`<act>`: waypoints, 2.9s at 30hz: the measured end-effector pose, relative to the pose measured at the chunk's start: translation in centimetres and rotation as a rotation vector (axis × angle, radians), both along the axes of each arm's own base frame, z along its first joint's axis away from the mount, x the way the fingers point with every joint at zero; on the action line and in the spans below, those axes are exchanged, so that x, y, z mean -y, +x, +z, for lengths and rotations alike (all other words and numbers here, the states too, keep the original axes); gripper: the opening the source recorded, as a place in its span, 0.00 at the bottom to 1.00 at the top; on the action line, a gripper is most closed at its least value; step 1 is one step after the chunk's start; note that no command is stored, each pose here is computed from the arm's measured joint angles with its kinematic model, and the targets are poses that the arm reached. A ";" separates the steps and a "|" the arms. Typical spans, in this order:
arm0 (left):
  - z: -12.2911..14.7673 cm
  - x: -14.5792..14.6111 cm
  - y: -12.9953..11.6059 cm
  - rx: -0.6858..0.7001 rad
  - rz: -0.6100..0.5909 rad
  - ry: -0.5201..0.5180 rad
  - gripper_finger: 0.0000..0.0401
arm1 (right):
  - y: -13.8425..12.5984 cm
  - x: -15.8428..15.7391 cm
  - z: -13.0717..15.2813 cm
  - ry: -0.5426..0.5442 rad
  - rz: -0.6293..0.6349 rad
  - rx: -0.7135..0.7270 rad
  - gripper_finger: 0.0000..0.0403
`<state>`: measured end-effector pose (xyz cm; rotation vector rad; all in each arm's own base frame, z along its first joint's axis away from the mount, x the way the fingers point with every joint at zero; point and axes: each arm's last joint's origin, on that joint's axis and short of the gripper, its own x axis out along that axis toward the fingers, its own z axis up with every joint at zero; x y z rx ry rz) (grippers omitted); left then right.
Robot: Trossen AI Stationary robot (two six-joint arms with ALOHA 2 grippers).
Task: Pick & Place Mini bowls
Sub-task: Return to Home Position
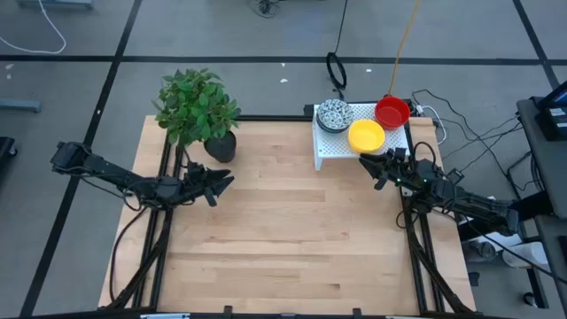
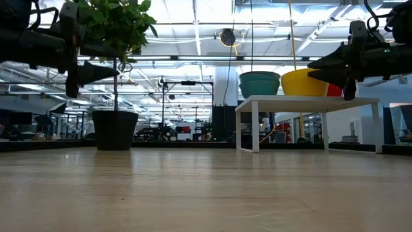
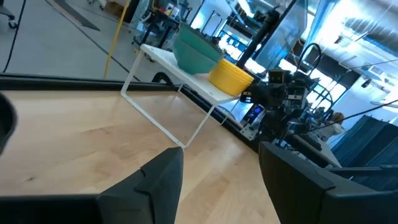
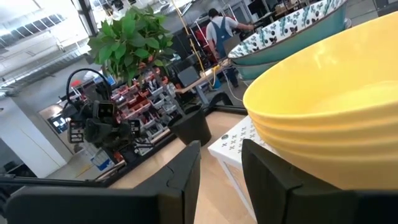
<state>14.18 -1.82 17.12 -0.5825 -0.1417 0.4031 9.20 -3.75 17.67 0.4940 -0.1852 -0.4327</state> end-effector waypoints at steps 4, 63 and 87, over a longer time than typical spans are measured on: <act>1.0 -0.2 -0.8 0.068 0.000 -0.018 0.53 | 0.0 0.0 0.0 0.000 0.000 -0.001 0.26; 5.9 -1.8 -7.1 0.639 0.005 -0.168 0.53 | -0.3 -0.1 0.3 -0.016 0.001 0.043 0.26; 5.9 -1.8 -7.1 0.638 0.005 -0.168 0.53 | -0.3 -0.1 0.3 -0.016 0.002 0.043 0.26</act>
